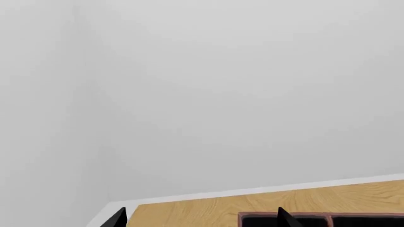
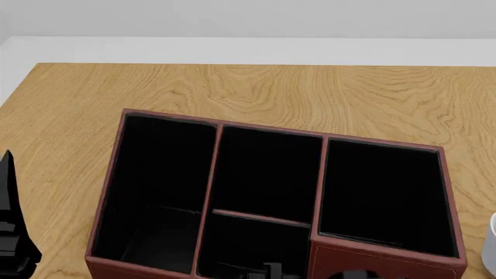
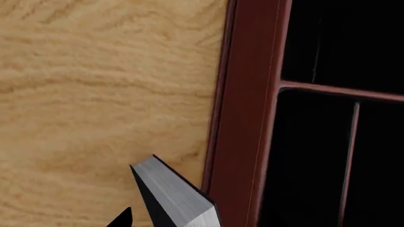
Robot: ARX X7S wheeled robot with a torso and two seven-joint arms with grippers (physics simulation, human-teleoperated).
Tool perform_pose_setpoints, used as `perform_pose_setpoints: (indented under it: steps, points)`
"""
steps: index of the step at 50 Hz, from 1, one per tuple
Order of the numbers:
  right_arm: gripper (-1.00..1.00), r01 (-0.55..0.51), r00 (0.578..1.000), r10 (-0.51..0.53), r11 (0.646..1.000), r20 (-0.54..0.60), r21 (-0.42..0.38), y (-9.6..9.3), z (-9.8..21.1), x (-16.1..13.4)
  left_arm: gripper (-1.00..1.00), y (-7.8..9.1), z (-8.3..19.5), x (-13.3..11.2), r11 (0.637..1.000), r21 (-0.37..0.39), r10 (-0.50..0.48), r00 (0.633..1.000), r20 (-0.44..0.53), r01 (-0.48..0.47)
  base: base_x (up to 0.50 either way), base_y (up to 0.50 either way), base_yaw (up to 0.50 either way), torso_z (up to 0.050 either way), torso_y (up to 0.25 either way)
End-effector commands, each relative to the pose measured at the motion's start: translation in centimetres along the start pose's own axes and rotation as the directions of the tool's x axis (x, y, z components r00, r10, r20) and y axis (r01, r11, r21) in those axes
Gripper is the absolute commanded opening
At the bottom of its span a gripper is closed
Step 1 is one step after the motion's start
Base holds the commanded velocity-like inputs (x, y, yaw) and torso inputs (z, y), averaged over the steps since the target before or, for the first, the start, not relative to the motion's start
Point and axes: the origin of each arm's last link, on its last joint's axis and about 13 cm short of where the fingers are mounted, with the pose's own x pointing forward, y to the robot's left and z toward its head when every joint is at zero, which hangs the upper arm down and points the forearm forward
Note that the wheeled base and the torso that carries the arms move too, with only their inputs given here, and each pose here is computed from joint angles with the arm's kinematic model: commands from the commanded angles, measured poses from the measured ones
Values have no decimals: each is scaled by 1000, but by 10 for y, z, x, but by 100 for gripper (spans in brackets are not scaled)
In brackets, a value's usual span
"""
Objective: Pick up the book and place it in the front compartment of the caddy.
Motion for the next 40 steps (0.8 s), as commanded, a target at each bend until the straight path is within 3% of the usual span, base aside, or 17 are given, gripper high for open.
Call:
perform_pose_setpoints:
  steps: [1,40]
  points:
    - [100,-8,1000,8,1000,-4,13,2,-4,7,100,0,0,0,1000,1,1,1000,1,-1,0,0,0,0,0]
    - [100,-29,998,33,998,-62,56,2,-25,30,100,-1,3,-1,1000,2,2,1000,6,-2,0,0,0,0,0]
